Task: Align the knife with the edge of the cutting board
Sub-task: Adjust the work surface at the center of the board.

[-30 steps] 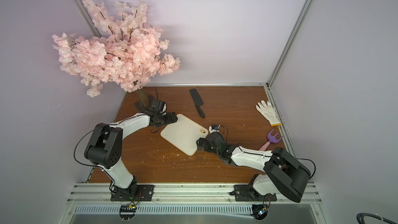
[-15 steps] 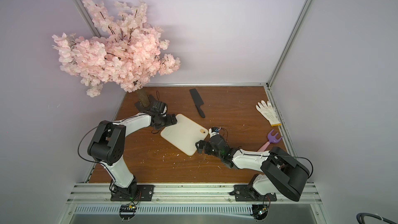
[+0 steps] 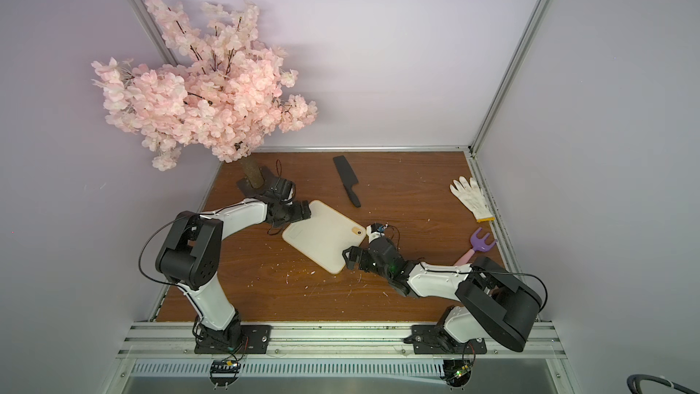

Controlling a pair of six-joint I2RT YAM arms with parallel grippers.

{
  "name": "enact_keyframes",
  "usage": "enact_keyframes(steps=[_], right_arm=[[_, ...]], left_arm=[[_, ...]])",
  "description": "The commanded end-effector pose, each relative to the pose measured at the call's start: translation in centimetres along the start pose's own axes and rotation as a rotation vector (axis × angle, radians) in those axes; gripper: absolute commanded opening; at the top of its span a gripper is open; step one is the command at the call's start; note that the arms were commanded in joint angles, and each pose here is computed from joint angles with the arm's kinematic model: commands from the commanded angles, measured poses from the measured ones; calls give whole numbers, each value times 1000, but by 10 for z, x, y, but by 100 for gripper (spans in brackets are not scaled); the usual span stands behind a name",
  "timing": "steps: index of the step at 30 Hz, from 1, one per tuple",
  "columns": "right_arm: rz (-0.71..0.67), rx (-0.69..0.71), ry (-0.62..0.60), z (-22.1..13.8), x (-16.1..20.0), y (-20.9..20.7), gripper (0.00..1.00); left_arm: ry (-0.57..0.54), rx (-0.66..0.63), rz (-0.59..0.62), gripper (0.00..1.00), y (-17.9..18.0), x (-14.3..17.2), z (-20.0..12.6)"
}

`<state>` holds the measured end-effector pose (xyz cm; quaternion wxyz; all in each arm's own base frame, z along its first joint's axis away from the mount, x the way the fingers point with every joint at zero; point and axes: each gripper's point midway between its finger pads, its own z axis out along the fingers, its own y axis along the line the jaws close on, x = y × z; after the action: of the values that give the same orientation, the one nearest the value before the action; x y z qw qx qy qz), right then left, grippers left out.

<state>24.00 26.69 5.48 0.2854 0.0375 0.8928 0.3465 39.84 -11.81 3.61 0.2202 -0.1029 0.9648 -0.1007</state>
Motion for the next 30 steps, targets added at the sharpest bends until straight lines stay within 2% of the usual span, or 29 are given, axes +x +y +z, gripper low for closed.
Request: enact_keyframes(steps=[1, 15, 25, 30], right_arm=[[4, -29, 22, 3, 3, 8, 100], [-29, -53, 42, 8, -4, 26, 100], [-51, -55, 48, 12, -11, 32, 99], [-20, -52, 51, 15, -16, 19, 100]], left_arm=[[17, -51, 2, 100, 11, 7, 7], [123, 24, -3, 100, -2, 38, 12], [137, 55, -8, 100, -5, 62, -7], [145, 56, -18, 100, -5, 78, -15]])
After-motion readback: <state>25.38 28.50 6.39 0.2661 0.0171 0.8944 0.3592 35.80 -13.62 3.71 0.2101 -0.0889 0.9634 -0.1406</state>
